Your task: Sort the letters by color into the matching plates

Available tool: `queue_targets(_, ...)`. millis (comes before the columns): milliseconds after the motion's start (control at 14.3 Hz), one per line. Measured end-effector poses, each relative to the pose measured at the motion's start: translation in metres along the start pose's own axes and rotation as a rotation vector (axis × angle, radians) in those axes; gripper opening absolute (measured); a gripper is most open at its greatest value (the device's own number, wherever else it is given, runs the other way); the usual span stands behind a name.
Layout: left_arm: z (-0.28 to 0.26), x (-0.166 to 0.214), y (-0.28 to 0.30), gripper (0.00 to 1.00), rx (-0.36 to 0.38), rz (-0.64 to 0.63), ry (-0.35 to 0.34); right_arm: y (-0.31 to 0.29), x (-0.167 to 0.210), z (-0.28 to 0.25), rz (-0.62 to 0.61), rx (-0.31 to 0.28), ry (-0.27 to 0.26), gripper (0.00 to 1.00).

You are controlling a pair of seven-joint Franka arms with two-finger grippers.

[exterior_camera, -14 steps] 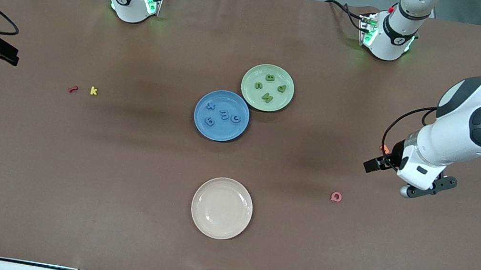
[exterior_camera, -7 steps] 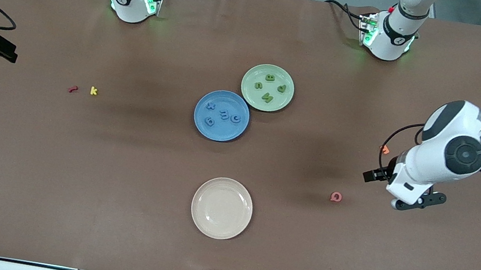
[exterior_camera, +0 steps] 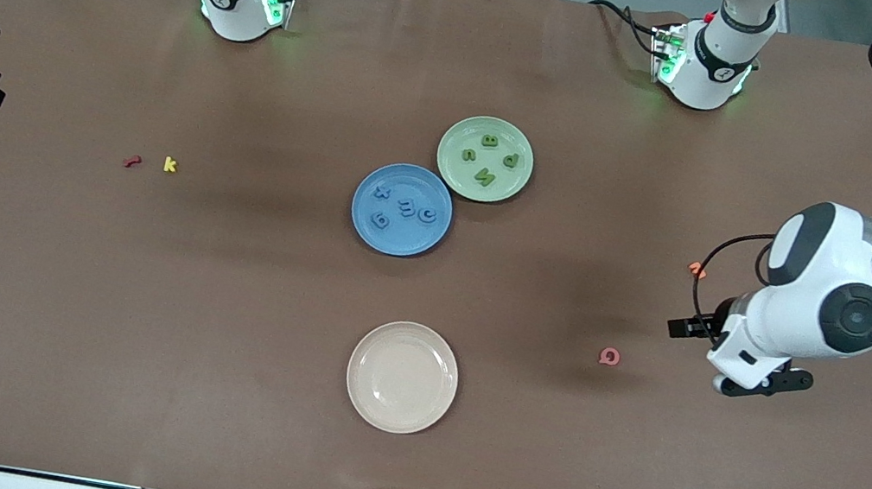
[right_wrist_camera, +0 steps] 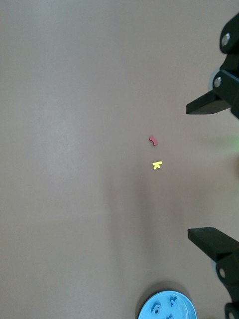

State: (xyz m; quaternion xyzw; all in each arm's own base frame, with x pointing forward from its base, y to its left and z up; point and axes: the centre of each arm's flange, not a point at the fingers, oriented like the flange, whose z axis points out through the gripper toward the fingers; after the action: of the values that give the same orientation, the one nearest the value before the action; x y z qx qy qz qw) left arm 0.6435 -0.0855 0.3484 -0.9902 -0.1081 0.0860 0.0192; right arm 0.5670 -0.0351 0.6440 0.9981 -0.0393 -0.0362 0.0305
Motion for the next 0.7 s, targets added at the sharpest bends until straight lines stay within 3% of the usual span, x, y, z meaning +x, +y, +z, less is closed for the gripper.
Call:
queue_targets(140,-0.019,-0.001,-0.017,0.98,-0.029,0.037,0.009,0.001,0.001,0.002,0.002,0.011,-0.006,1.0)
queue_targets(350,-0.045,-0.011,-0.054,0.98,-0.061,0.08,0.023,0.001,-0.004,0.009,0.003,0.019,-0.065,1.0)
queue_targets(699,-0.098,-0.063,-0.12,0.99,-0.094,0.115,0.043,0.001,-0.006,0.013,-0.002,0.023,-0.094,1.0)
